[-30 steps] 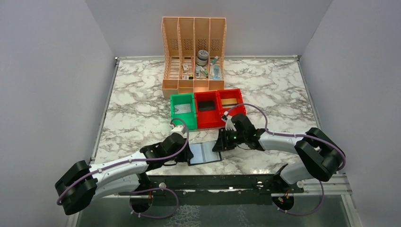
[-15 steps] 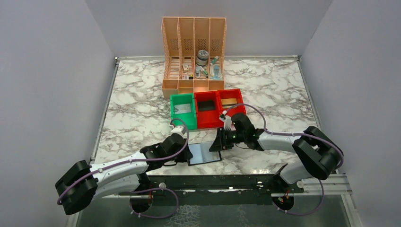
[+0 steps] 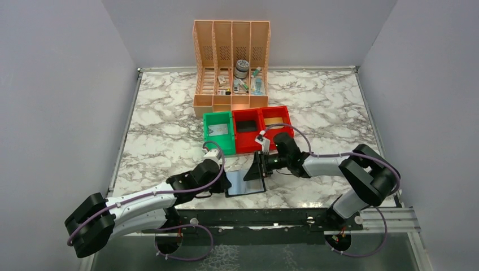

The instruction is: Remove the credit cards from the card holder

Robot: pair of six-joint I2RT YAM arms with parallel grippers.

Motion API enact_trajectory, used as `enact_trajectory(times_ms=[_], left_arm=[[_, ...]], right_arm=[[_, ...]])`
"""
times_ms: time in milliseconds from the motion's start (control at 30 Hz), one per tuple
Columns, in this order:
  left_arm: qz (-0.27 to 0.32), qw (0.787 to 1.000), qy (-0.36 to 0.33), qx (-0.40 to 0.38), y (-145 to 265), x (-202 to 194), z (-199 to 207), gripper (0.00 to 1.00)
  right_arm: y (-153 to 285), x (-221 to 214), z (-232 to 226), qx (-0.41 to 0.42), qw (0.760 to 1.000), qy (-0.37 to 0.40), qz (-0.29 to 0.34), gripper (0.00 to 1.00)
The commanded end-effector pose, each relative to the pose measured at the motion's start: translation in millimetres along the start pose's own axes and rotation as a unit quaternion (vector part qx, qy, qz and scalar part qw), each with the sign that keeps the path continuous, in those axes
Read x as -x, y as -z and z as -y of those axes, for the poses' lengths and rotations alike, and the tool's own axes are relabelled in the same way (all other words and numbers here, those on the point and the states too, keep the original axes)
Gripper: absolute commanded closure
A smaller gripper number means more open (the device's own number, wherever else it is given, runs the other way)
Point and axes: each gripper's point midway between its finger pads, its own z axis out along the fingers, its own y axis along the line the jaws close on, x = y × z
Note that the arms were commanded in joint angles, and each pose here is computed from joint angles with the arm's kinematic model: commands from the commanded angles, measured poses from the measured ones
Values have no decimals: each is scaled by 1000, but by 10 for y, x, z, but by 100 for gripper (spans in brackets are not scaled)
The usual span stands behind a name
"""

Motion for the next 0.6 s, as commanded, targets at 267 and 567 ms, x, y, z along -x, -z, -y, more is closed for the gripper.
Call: enact_trajectory(times_ms=[267,567], left_arm=[[12,1000,16,-20,40,3,46,77],[30,999,19,-2,196,113,18,63]], right_arm=[[-316,140,-335,62,997,39,-25,63],[-303,161,-201,13,998,51,-18,61]])
